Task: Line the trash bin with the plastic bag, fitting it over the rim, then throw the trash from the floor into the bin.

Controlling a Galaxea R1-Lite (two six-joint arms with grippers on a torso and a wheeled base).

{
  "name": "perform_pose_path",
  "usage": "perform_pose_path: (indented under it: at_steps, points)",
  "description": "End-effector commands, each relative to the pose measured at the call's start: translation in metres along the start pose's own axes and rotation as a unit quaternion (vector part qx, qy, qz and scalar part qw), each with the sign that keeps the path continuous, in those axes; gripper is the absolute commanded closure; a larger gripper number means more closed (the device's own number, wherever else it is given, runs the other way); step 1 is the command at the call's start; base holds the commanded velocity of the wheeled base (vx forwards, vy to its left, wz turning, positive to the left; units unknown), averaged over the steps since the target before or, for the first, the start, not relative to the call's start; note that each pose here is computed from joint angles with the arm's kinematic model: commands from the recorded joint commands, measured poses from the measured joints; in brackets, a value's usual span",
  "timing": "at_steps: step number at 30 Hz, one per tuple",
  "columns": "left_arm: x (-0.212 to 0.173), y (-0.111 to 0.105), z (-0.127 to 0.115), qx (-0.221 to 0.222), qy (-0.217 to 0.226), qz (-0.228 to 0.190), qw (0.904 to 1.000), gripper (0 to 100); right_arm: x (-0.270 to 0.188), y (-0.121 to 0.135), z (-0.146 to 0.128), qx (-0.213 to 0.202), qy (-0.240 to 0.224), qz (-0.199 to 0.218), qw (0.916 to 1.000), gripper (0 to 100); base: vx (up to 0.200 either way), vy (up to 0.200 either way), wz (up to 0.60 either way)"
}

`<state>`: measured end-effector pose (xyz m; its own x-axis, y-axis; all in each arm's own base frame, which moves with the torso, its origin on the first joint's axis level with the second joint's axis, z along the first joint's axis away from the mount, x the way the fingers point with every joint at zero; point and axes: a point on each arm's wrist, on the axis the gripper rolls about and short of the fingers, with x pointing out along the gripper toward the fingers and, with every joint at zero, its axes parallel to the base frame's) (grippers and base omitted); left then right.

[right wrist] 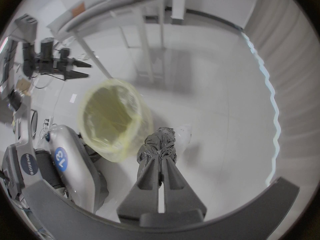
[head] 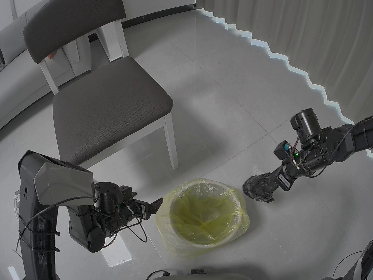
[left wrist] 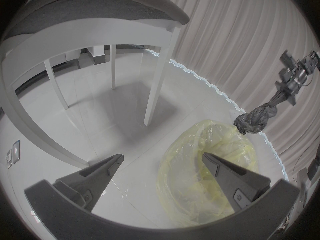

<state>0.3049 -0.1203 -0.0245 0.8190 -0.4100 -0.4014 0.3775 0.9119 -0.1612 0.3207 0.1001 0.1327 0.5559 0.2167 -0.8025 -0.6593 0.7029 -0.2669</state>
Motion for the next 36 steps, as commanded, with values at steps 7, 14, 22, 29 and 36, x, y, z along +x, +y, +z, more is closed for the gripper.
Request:
perform_pose_path:
  at_steps: [7,14,22,29,36]
  points:
    - [-0.011,0.002,0.002,-0.001,-0.013,0.003,0.9999,0,-0.054,0.089,0.045,-0.120,-0.095,0.050,0.9869,100,0.000,0.000,0.00]
    - [-0.010,0.002,0.000,-0.001,-0.013,0.003,0.9999,0,-0.041,0.111,0.047,-0.145,-0.079,0.071,0.9836,100,0.000,0.000,0.00]
    - [-0.016,0.000,-0.004,-0.001,-0.007,0.001,1.0000,0,0.022,0.127,0.050,-0.161,-0.019,0.099,0.9817,100,0.000,0.000,0.00]
    - [-0.019,0.001,-0.001,-0.002,-0.010,0.004,0.9999,0,0.088,0.144,0.053,-0.170,0.026,0.121,0.9777,100,0.000,0.000,0.00]
    - [-0.019,0.001,-0.002,-0.003,-0.009,0.003,0.9999,0,0.136,0.149,0.049,-0.165,0.044,0.122,0.9777,0,0.000,0.000,0.00]
